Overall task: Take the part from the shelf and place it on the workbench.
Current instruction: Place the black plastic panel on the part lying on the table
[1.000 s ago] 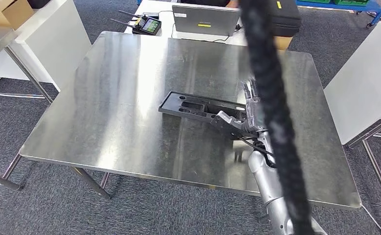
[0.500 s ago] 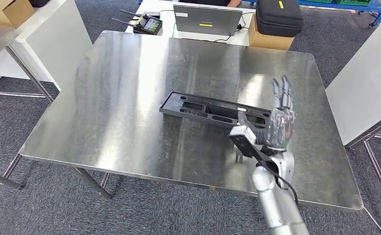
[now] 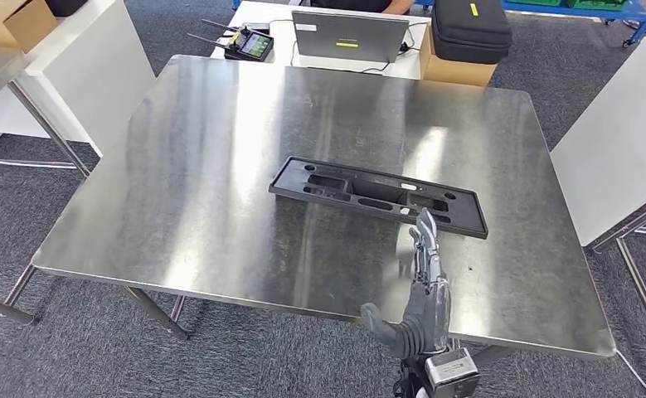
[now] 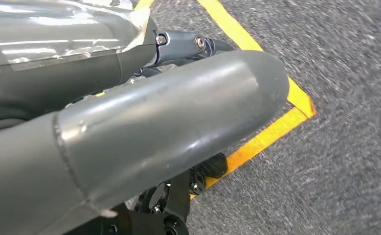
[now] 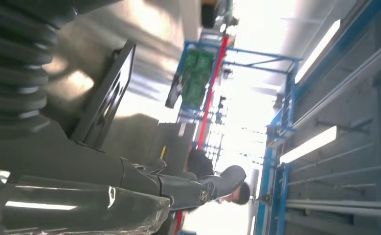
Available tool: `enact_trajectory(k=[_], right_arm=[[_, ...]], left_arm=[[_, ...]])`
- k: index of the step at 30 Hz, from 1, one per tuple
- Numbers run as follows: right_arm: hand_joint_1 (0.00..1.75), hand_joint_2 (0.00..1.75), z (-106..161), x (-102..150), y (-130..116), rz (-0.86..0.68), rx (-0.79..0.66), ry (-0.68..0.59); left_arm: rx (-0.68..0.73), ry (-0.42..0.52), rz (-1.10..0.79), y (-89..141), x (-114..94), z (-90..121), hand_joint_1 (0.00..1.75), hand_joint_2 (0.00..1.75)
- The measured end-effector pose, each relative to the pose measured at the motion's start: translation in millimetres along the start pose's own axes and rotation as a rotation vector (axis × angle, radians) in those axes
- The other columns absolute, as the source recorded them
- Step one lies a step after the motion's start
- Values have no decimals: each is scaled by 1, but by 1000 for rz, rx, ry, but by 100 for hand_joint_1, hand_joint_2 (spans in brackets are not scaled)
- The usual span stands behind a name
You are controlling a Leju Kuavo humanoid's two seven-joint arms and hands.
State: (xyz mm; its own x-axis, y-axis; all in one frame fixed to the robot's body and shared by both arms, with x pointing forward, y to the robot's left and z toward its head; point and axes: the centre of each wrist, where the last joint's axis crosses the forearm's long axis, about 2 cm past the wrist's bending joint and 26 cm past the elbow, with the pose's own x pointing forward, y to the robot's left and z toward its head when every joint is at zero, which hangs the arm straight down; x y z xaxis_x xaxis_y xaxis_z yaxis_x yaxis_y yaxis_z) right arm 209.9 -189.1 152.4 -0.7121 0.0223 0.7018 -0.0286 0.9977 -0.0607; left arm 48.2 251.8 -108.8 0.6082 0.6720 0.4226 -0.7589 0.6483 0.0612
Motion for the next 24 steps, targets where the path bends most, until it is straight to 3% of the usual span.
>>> enact_trajectory(k=[12,24], right_arm=[[0,0,1,-21,18,-71,85,47],[0,0,8,-23,30,-19,97,95]], left_arm=[[77,65,49,-7,-11,7,0,0],[95,99,57,-8,-13,8,0,0]])
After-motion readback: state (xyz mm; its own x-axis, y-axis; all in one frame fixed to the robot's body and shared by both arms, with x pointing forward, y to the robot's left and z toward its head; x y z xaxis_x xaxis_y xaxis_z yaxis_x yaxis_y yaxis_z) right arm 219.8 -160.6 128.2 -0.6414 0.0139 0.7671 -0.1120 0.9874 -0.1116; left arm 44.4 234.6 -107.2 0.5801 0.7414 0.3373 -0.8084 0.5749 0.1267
